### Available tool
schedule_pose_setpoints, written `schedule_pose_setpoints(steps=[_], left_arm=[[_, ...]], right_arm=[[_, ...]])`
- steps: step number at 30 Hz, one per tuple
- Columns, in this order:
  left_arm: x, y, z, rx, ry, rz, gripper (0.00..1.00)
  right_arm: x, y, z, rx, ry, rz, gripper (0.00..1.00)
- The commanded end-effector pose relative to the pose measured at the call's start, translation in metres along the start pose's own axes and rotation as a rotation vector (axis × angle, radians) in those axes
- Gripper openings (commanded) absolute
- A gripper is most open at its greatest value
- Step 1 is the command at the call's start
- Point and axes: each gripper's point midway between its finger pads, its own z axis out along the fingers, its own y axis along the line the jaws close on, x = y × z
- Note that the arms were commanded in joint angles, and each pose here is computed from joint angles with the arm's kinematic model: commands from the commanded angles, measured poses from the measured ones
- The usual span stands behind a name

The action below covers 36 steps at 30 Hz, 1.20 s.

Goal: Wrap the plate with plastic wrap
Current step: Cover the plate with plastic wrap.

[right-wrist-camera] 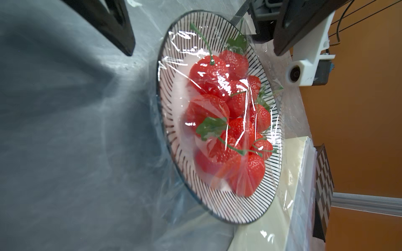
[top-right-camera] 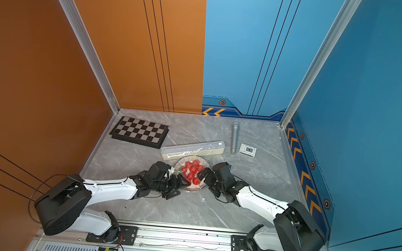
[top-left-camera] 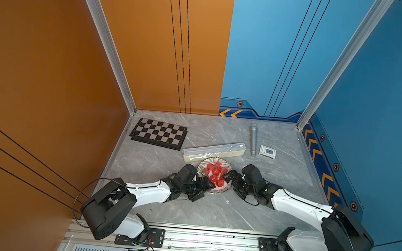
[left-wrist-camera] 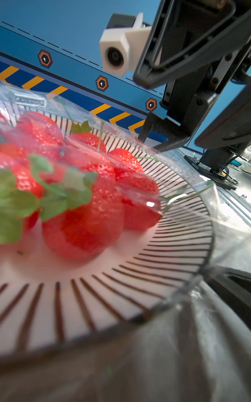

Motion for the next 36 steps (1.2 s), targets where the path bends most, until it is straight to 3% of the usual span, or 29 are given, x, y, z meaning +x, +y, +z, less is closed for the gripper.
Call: schedule_pose_setpoints(steps=[1, 11, 17, 18, 21, 25, 28, 36], left_arm=[[-0.011, -0.02, 0.005, 0.052, -0.033, 0.03, 0.85], [-0.025, -0.014, 0.002, 0.044, -0.081, 0.04, 0.85], [-0.034, 0.016, -0.03, -0.056, -0.144, 0.036, 0.85], [-0.034, 0.021, -0.037, -0.075, -0.151, 0.034, 0.9], [-0.043, 0.03, -0.058, -0.094, -0.19, 0.017, 0.91], [-0.063, 0.022, -0.079, -0.072, -0.237, 0.035, 0.93], [-0.075, 0.004, -0.076, -0.023, -0.214, 0.043, 0.92], [-0.096, -0.019, -0.051, -0.061, -0.193, 0.132, 0.92]], right_arm=[[-0.01, -0.036, -0.015, 0.083, -0.007, -0.063, 1.0], [-0.042, -0.033, -0.036, 0.015, -0.023, -0.154, 1.0], [-0.052, -0.008, -0.026, -0.051, -0.007, -0.224, 1.0], [-0.054, -0.005, -0.023, -0.056, -0.001, -0.233, 1.0], [-0.06, 0.002, -0.013, -0.053, 0.008, -0.26, 1.0], [-0.066, 0.012, 0.001, -0.068, 0.015, -0.274, 1.0], [-0.066, 0.018, 0.013, -0.073, 0.046, -0.284, 1.0], [-0.068, 0.026, 0.037, -0.059, 0.071, -0.3, 1.0]])
